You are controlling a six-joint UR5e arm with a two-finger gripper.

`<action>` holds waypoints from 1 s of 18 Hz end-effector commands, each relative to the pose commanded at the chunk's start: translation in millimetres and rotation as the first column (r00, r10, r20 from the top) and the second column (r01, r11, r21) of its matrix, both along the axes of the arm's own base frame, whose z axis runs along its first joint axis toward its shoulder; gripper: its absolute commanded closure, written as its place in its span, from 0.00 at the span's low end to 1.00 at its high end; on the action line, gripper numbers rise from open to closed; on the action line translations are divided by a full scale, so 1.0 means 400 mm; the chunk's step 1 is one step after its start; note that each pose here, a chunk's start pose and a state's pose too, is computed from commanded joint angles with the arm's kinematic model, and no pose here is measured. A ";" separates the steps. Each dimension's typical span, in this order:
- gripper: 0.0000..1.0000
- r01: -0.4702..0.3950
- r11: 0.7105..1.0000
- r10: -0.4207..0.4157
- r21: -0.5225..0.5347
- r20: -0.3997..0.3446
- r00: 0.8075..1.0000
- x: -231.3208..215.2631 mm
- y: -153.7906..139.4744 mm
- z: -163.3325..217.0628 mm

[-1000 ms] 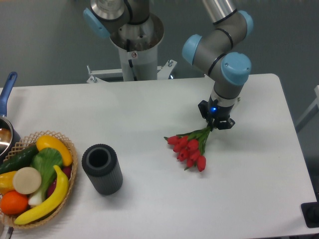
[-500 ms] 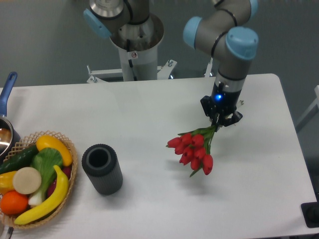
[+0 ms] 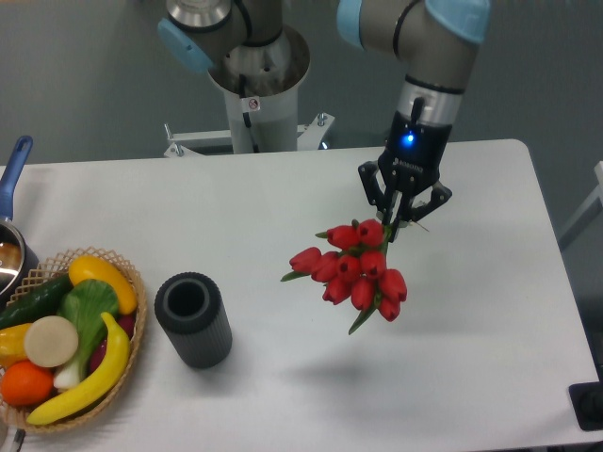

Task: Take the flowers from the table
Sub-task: 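Lift the grasped red tulips up off the table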

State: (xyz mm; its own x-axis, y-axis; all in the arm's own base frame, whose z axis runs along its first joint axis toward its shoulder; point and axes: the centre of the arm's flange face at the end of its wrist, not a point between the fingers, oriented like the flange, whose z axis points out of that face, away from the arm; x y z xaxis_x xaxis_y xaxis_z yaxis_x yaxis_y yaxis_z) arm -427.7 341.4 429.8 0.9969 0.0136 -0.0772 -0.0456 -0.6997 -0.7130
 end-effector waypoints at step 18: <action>0.81 -0.045 0.967 0.020 0.250 0.101 0.995 -0.046 -0.063 0.077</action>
